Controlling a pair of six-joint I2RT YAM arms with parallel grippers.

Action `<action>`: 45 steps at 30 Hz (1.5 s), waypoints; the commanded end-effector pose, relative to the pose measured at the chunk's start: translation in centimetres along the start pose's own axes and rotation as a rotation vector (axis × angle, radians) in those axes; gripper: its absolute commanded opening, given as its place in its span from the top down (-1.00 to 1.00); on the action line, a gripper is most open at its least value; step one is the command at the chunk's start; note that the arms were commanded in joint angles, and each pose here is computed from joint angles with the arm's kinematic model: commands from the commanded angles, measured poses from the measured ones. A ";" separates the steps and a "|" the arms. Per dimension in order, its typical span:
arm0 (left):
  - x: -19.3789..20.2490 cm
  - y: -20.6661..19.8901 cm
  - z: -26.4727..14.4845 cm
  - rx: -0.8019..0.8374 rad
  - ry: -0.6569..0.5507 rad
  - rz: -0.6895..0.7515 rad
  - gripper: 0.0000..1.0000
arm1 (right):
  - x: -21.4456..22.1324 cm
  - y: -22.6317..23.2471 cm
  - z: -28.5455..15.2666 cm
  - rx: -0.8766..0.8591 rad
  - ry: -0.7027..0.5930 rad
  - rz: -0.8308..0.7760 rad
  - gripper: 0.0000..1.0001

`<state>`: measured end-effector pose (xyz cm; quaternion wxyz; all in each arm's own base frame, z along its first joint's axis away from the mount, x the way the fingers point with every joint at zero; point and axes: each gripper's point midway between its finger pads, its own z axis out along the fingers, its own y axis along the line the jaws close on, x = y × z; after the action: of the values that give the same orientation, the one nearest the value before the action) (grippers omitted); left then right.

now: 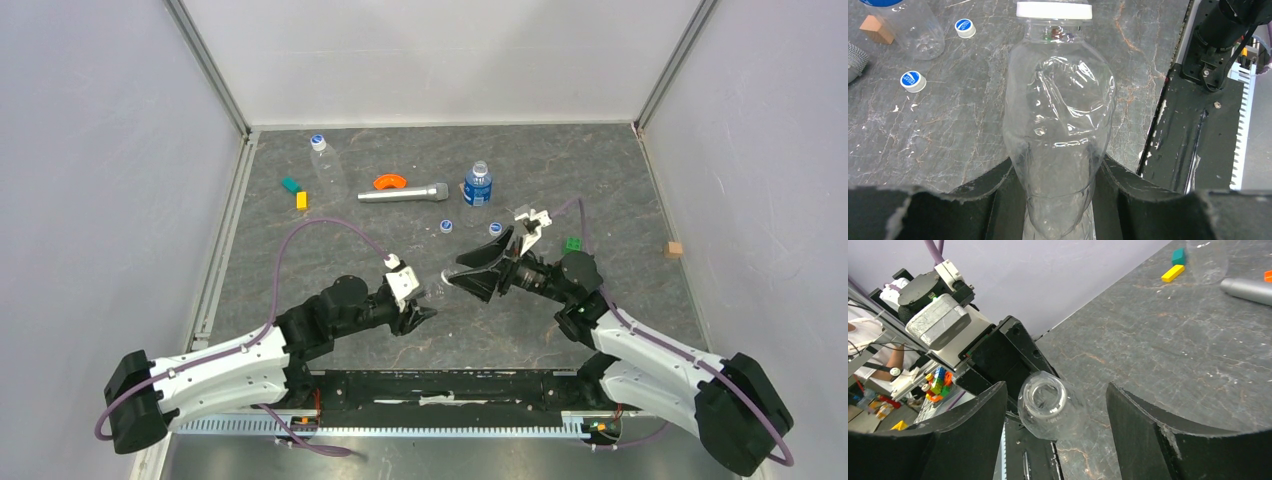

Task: Unscrew the bottle caps
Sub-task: Place the plastic bottle at the center of the board.

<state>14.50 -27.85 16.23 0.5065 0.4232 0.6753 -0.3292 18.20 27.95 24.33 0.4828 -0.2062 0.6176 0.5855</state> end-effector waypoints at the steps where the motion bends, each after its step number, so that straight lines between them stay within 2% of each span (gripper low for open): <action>1: -4.2 -0.7 0.1 0.035 -0.120 -0.017 0.44 | -2.2 2.1 1.4 -0.065 -0.045 -0.067 -0.52; 7: -4.4 -0.6 -0.1 0.031 -0.130 -0.003 0.43 | -1.3 2.0 2.2 -0.059 -0.001 -0.084 -0.42; 12: -4.5 -0.7 -0.1 0.034 -0.131 -0.005 0.43 | -0.7 2.1 2.5 -0.076 0.020 -0.074 -0.16; 18: -4.5 -0.4 -0.2 0.019 -0.142 -0.006 0.42 | -0.3 2.4 2.6 -0.096 0.033 -0.071 -0.06; 22: -4.6 -0.2 -0.4 0.007 -0.149 -0.005 0.37 | -0.2 2.5 2.6 -0.101 0.037 -0.070 0.22; 25: -4.6 -0.1 -0.5 -0.003 -0.152 -0.005 0.15 | -0.4 2.7 2.6 -0.112 0.035 -0.079 0.51; 27: -4.5 0.1 -0.5 -0.010 -0.150 -0.008 -0.22 | -0.4 2.7 2.7 -0.112 0.036 -0.089 0.67; 28: -4.4 0.0 -0.6 -0.010 -0.148 -0.010 -0.41 | -0.5 2.6 2.7 -0.108 0.038 -0.096 0.72; 30: -4.2 0.3 -0.7 -0.025 -0.140 -0.014 -0.60 | -0.6 2.2 2.7 -0.079 0.045 -0.118 0.78; 32: -4.0 0.6 -0.8 -0.043 -0.132 -0.018 -0.89 | -0.8 1.3 2.5 -0.018 0.055 -0.157 0.79; 35: -3.7 1.1 -1.2 -0.077 -0.122 -0.022 -1.00 | -1.0 -0.8 1.8 0.108 0.075 -0.224 0.81; 45: -3.2 3.9 -2.9 -0.246 -0.111 -0.053 -1.00 | -7.1 -7.9 -3.6 0.686 0.019 -0.479 0.81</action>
<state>16.15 -25.63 19.13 0.5648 0.3638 0.6769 -0.3007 23.26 25.17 23.96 0.5839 -0.2184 0.6943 0.3595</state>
